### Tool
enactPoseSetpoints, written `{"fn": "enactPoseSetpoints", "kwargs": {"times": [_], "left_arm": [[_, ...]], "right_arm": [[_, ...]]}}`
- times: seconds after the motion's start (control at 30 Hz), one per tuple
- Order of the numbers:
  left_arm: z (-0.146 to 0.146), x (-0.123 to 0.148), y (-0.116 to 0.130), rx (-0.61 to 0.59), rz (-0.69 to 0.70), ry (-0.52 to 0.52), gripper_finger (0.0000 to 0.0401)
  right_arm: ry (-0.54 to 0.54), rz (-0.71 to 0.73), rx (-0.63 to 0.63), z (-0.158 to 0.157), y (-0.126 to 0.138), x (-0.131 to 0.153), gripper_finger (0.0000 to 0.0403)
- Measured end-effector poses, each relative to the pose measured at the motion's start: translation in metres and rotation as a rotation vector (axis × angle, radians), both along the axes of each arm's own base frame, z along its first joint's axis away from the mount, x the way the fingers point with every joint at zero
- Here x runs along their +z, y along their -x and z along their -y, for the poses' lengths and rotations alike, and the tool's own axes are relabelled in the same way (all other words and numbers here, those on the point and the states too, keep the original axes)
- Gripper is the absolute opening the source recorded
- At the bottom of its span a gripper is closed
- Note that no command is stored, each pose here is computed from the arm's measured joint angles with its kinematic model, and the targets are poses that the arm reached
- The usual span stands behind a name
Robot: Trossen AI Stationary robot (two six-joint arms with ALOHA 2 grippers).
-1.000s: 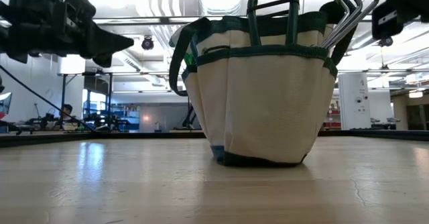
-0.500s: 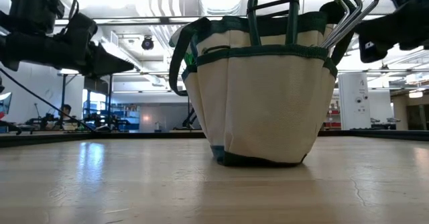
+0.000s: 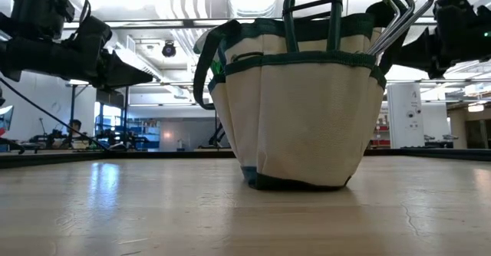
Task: Pick & Place Garden tools in Gardening bag
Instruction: Return to Home Position
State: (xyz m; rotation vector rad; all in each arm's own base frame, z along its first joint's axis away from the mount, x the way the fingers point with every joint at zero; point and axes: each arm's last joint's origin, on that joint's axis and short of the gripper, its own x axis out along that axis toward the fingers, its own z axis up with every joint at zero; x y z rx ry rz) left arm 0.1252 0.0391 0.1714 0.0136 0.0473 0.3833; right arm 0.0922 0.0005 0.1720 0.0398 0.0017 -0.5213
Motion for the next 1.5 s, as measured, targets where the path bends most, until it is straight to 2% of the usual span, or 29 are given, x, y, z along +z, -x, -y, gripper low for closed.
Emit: {"fn": "enactPoseSetpoints", "kwargs": {"times": [0.7,1.07,1.5], "left_arm": [[0.0000,-0.0001,0.0000,-0.001,-0.001,0.000,0.0014],[0.0001,-0.0001,0.0000,-0.001,-0.001,0.000,0.0016],[0.0001,-0.0001,0.0000,-0.001,-0.001,0.000,0.0014]], "right_arm": [[0.003,-0.001,-0.011,0.0002,0.0002,0.0002,0.0008],[0.015,-0.066,-0.011,-0.0007,-0.0042,-0.0045,0.0008],[0.017,-0.070,-0.011,-0.0008,-0.0044,-0.0049,0.0009]]}}
